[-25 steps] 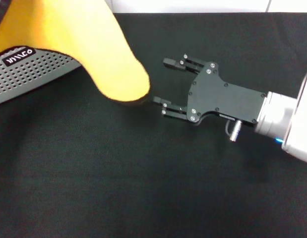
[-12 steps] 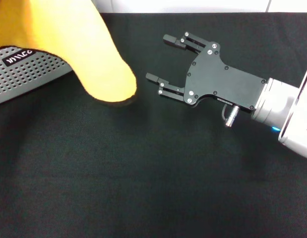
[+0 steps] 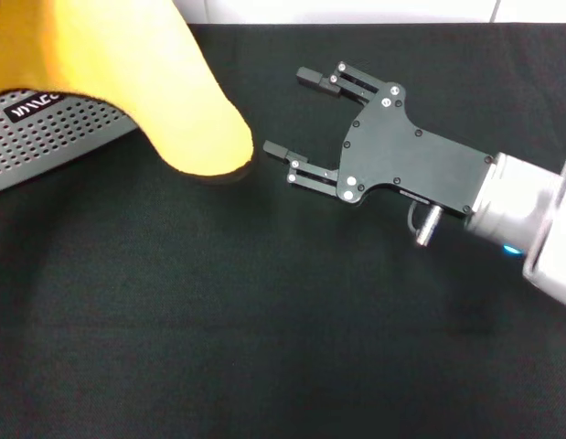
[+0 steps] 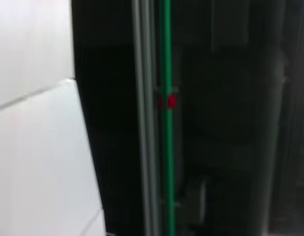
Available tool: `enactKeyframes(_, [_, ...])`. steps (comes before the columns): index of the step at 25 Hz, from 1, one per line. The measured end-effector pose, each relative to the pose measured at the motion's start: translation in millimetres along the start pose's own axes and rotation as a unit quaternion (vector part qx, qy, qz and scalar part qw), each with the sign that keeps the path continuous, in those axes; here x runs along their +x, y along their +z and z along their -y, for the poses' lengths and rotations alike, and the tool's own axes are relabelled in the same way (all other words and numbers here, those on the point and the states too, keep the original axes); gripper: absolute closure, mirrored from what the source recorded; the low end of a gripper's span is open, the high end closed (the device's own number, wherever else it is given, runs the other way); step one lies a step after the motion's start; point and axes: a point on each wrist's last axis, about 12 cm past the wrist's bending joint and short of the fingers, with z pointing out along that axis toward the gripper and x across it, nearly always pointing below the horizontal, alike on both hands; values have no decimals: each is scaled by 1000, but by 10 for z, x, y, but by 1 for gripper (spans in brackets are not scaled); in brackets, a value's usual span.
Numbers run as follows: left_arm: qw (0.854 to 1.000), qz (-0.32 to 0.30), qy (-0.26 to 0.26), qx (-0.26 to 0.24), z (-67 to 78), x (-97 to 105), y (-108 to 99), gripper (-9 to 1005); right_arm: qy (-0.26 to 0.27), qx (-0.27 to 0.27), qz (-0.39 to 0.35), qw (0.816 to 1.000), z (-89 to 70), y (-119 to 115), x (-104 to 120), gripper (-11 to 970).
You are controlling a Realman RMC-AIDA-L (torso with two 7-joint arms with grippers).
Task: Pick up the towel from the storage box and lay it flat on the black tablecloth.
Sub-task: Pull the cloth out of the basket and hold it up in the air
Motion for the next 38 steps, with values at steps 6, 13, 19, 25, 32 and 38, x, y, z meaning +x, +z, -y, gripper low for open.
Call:
enactKeyframes(6, [998, 17, 32, -45, 7, -31, -188, 970, 39, -18, 34, 998, 0, 21, -284, 264])
enactKeyframes(13, [998, 11, 47, -46, -13, 23, -174, 969, 141, -35, 7, 989, 281, 18, -338, 267])
enactKeyframes(19, [995, 3, 65, -70, -34, 103, -255, 969, 159, -46, 29, 986, 427, 101, -467, 269])
enactKeyframes(25, [993, -14, 77, -93, -86, 284, -299, 969, 139, -81, 60, 985, 486, 381, -655, 271])
enactKeyframes(32, [990, -25, 96, -102, -92, 392, -327, 968, 118, -93, 84, 985, 564, 539, -811, 273])
enactKeyframes(38, [988, -29, 101, -110, -122, 451, -324, 968, 104, -98, 103, 984, 607, 631, -926, 275])
